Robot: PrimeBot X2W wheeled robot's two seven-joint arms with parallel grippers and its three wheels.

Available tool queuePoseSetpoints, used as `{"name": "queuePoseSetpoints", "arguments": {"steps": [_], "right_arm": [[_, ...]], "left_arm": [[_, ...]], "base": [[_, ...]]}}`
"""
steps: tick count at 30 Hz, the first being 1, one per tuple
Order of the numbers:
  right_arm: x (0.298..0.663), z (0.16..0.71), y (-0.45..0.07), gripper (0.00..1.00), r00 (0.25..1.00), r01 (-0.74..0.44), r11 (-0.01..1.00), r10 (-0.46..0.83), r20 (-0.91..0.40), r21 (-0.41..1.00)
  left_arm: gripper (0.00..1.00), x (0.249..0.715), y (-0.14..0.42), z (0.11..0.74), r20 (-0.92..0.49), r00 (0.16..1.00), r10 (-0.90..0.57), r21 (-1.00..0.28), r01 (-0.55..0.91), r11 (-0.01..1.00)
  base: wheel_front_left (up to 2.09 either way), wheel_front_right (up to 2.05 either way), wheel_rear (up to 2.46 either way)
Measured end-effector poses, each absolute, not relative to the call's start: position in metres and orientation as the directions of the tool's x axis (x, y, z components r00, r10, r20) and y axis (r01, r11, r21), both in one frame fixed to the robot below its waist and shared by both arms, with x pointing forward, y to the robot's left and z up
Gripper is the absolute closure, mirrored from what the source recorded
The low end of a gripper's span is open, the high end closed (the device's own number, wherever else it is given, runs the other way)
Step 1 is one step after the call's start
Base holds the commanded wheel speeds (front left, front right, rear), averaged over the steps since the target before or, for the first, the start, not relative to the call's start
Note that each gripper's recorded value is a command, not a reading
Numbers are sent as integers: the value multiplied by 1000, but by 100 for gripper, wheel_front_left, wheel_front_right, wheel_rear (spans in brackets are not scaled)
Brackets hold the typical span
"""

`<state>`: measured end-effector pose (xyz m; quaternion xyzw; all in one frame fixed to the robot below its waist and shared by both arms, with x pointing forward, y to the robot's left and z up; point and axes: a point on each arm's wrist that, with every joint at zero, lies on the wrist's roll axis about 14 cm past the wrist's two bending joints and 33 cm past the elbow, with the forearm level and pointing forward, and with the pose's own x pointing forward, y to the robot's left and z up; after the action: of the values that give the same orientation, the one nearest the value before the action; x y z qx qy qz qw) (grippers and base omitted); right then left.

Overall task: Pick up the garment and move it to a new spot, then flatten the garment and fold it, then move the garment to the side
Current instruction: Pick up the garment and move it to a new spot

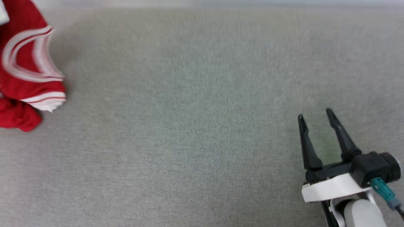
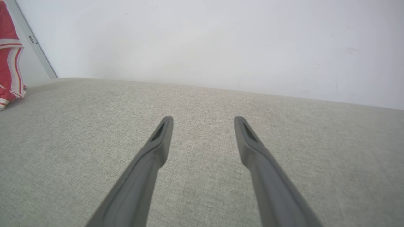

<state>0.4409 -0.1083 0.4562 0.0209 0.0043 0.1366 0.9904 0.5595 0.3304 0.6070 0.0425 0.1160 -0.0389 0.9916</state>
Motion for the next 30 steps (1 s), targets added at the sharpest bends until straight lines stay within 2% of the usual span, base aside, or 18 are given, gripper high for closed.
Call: {"name": "queuePoseSetpoints", "arguments": {"steps": [6, 12, 22, 28, 30], "right_arm": [[426, 490, -107, 0, 960, -274, 960, 270, 72, 55], [417, 514, -113, 0, 960, -259, 963, 248, 130, 75], [402, 524, -152, 0, 979, -153, 983, 136, 152, 103], [394, 529, -184, 0, 986, -60, 993, 43, 161, 102], [391, 529, -194, 0, 987, -30, 995, 14, 160, 99]], "left_arm": [[100, 530, 300, 705, 26, 985, -171, 164, 164, 973], [100, 506, 243, 779, 193, 928, -319, 266, 263, 927], [100, 479, 74, 831, 314, 689, -653, 381, 538, 752], [100, 452, 2, 844, 363, 546, -756, 394, 645, 655], [100, 447, -10, 845, 373, 528, -763, 382, 662, 645]], "base": [[0, 0, 0], [0, 0, 0], [0, 0, 0], [0, 0, 0], [0, 0, 0]]}}
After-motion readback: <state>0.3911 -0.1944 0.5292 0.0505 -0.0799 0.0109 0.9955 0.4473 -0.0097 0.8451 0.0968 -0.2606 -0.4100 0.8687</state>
